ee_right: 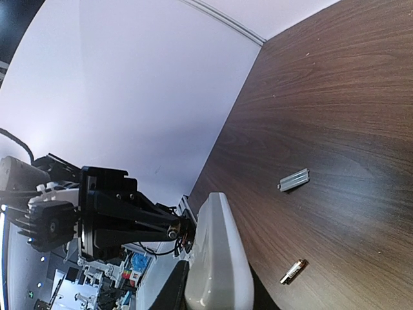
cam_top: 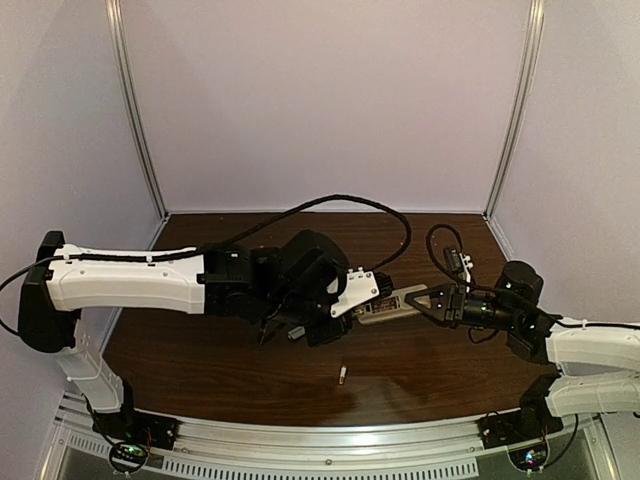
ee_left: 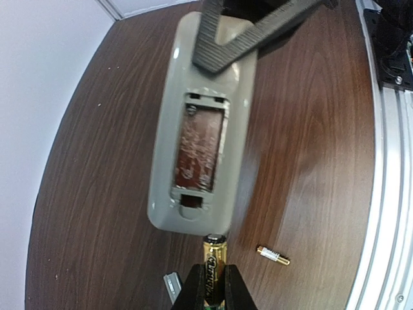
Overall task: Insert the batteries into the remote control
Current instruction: Place the battery in the battery compartment.
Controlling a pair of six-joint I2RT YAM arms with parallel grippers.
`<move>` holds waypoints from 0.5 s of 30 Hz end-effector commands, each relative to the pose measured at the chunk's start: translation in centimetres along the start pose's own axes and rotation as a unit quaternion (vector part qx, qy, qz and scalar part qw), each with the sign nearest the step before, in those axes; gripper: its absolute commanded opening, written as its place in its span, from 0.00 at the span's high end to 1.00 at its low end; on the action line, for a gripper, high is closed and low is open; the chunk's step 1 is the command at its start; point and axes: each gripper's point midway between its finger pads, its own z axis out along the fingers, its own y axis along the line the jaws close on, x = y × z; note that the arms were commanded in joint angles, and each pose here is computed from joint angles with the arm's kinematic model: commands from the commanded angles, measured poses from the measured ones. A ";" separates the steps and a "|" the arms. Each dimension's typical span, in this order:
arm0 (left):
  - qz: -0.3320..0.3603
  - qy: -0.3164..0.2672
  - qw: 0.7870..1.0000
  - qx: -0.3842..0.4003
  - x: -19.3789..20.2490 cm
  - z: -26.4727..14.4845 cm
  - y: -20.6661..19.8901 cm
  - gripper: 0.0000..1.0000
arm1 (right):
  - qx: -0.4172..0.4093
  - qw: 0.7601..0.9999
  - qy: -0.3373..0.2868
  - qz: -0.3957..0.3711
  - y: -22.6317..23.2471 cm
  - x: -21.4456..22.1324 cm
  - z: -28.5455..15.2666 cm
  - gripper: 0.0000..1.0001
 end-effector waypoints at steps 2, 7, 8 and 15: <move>-0.015 0.013 0.999 -0.045 -0.2 -0.6 2.4 1.00 | -0.026 1.000 -0.001 -0.005 1.2 0.4 1.1 1.00; 0.005 0.036 0.998 -0.044 0.6 -0.2 2.2 1.00 | -0.030 0.999 0.009 0.016 1.0 1.5 2.3 1.00; 0.007 0.038 0.998 -0.043 0.7 -0.1 2.2 1.00 | -0.034 0.999 0.008 0.023 1.0 1.7 2.4 1.00; 0.023 0.050 0.998 -0.025 1.1 0.1 1.5 1.00 | -0.043 0.998 0.007 0.051 0.6 2.4 3.2 1.00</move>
